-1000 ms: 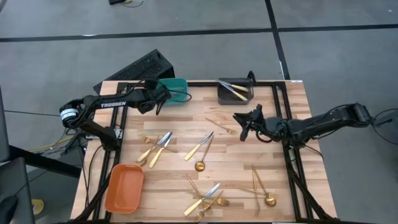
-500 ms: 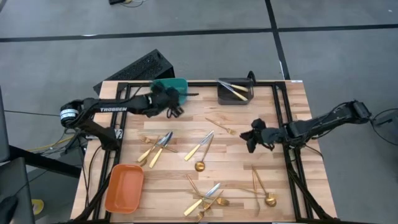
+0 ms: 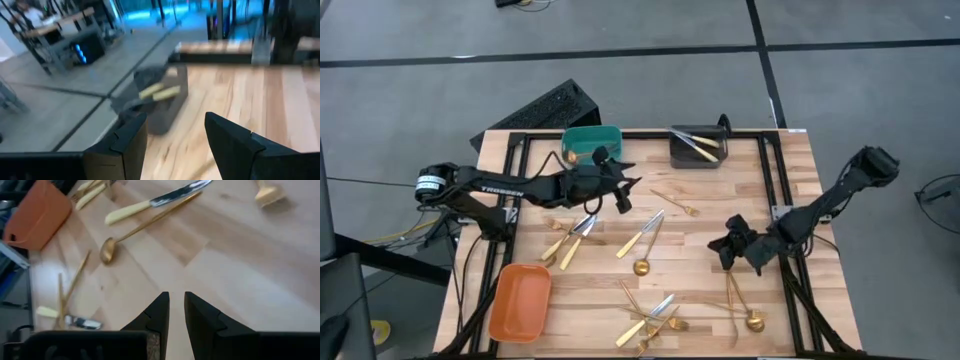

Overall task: Sort silverware by color (type)
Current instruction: Put the gold fork into the orange bin

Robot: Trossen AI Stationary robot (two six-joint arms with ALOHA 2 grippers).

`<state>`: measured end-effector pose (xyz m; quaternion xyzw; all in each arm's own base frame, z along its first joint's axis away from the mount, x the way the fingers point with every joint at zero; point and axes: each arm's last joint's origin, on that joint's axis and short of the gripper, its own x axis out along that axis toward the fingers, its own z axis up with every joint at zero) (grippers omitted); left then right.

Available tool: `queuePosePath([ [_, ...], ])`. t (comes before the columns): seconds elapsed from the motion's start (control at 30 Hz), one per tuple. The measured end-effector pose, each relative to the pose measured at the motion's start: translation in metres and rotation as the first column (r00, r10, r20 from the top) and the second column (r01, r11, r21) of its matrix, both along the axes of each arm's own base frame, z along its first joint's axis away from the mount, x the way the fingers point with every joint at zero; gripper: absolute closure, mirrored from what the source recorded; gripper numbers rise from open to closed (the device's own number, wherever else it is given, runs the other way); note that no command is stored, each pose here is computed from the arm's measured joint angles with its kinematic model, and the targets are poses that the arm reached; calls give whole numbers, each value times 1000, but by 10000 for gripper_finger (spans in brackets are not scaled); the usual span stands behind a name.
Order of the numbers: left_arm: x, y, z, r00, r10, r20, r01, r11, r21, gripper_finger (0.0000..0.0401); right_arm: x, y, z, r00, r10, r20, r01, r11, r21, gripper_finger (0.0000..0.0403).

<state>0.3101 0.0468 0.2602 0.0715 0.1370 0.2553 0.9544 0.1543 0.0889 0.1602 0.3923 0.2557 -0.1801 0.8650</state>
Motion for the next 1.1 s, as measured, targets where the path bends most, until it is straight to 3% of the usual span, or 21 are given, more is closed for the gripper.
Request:
queuePosePath([
  [0.17,-1,3,16,993,-2,120,-4,999,46,214,6,8,-4,999,-26,27,26,1000,12,316],
  [0.33,2,16,13,986,-63,155,63,998,5,214,17,6,-4,999,-54,-3,54,998,-16,316],
  [0.47,5,23,2,975,-199,94,202,979,-20,214,24,10,1,1000,-21,-17,21,1000,-3,316],
  [0.6,8,29,-12,982,-185,-27,185,982,35,214,27,14,8,993,4,-121,3,999,52,316],
  [0.7,14,32,-21,985,-169,-30,170,985,39,214,26,17,19,962,-14,-273,33,997,68,316],
  [0.87,35,29,-43,961,-241,137,257,959,-116,214,29,29,42,877,-41,-479,43,999,-6,316],
  [1.1,53,16,-61,919,-290,269,322,943,-81,214,30,41,39,790,-67,-610,-25,990,-140,313],
])
